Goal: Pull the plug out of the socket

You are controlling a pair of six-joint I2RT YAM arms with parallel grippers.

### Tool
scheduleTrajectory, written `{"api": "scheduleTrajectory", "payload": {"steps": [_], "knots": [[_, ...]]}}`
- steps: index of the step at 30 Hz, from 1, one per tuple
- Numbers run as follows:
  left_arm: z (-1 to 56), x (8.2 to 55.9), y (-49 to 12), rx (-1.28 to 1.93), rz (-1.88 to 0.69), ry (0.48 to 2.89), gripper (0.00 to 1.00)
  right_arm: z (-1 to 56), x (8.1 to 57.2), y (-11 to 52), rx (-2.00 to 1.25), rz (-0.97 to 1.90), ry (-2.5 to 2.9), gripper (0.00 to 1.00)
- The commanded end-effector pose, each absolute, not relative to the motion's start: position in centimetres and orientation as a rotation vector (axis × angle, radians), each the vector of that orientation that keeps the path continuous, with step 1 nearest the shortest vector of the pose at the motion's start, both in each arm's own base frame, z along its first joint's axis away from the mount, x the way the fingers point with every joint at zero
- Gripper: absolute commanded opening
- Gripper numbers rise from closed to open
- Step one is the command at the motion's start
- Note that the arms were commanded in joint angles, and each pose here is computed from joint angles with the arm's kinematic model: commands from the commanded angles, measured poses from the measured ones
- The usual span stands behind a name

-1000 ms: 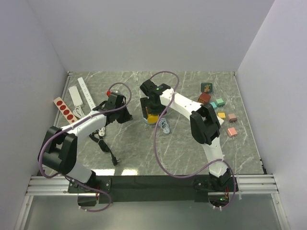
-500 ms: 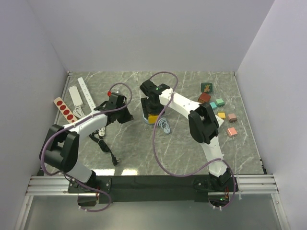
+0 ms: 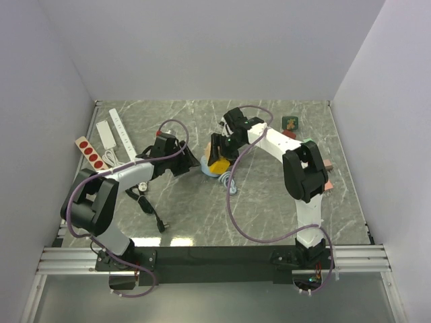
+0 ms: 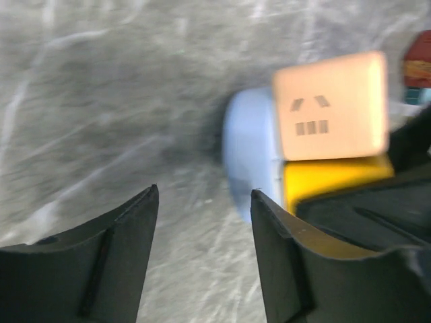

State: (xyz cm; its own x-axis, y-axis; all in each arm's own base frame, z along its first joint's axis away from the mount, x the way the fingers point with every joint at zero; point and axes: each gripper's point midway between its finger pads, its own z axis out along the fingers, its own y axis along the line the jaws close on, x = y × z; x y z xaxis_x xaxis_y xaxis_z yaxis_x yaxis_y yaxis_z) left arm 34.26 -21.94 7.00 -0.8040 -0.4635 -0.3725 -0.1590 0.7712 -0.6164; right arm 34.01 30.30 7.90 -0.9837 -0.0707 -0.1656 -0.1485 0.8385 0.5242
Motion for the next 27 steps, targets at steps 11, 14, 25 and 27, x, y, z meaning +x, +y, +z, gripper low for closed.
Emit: {"api": "scheduleTrajectory", "payload": {"steps": [11,14,25,27], "knots": [[7.8,35.5,-26.3,-0.547,-1.102,2.407,0.61,13.3,33.9,32.7,-0.202,1.194,2.653,0.00],[6.9,35.4,-26.6,-0.562,-1.110,2.427,0.49,13.6,33.8,33.1,-0.198,1.242,2.628,0.00],[5.6,35.2,-26.0,-0.560,-1.031,2.481,0.01,14.2,34.3,33.2,-0.184,1.297,2.633,0.00],[4.7,35.2,-24.9,-0.586,-0.947,2.504,0.00,14.6,35.1,31.4,-0.138,1.300,2.645,0.00]]}}
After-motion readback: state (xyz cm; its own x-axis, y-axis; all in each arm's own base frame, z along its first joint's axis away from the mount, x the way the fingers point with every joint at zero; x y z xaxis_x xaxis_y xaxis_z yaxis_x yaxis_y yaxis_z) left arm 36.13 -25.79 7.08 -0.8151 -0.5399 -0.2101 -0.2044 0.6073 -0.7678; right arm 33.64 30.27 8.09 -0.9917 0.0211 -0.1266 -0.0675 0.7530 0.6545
